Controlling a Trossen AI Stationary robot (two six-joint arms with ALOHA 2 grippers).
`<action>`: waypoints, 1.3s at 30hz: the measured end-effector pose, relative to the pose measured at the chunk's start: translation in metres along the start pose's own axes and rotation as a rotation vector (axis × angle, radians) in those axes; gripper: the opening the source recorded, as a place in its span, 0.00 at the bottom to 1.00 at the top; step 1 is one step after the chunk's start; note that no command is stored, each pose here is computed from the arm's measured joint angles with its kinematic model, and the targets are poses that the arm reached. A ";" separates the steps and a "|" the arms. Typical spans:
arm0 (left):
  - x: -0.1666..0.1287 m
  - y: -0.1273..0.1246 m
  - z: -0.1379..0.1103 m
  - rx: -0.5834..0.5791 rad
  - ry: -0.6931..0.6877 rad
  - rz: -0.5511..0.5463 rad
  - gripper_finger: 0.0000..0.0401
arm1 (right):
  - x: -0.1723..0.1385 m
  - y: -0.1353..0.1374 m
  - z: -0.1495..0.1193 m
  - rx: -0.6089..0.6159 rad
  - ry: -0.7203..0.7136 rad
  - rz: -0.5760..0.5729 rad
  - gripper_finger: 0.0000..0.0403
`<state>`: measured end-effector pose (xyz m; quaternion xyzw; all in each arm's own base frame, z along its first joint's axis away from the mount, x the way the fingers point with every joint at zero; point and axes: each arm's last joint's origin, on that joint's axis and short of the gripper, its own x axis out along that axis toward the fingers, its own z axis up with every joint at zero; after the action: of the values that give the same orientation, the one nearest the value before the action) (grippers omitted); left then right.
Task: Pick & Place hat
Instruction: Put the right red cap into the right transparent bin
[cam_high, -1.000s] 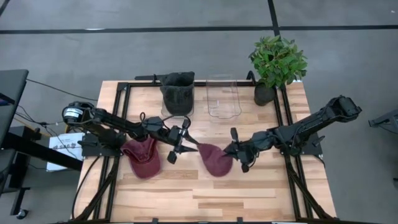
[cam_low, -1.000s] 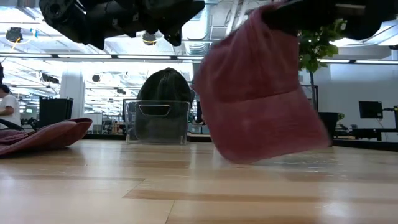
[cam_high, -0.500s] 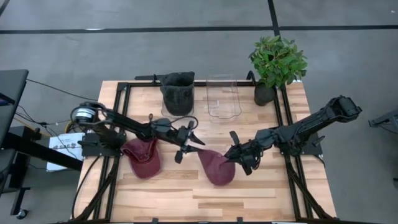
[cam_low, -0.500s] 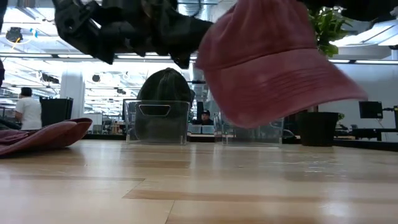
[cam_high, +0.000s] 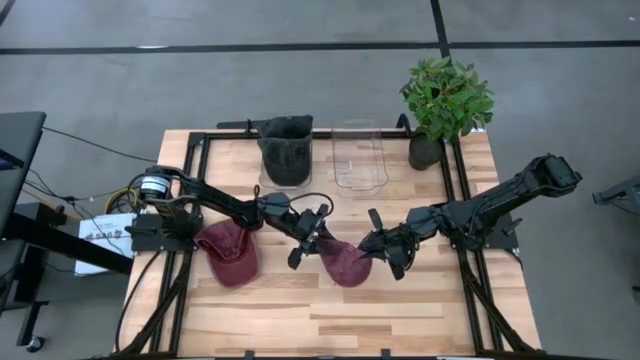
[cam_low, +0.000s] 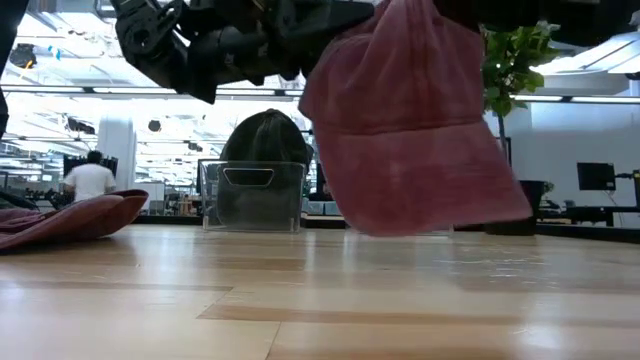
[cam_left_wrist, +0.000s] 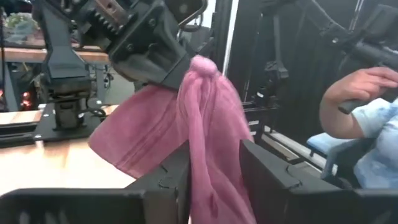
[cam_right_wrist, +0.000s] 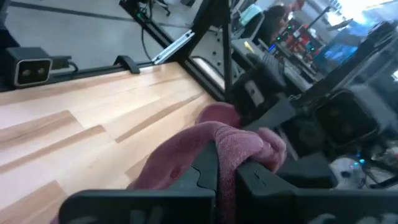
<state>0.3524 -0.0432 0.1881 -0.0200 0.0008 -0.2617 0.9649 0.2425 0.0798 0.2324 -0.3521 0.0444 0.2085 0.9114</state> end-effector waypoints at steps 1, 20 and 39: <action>0.000 -0.001 0.001 0.001 -0.002 -0.004 0.30 | 0.000 0.000 0.000 0.001 0.005 0.004 0.00; 0.001 -0.006 0.001 -0.044 -0.002 -0.050 0.03 | 0.000 0.000 0.000 0.054 0.000 -0.003 0.02; -0.011 -0.018 0.041 -0.035 -0.061 -0.089 0.02 | 0.000 0.000 -0.002 0.254 0.078 -0.098 0.22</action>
<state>0.3345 -0.0511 0.2295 -0.0448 -0.0251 -0.3035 0.9514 0.2426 0.0785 0.2314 -0.2434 0.0885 0.1425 0.9553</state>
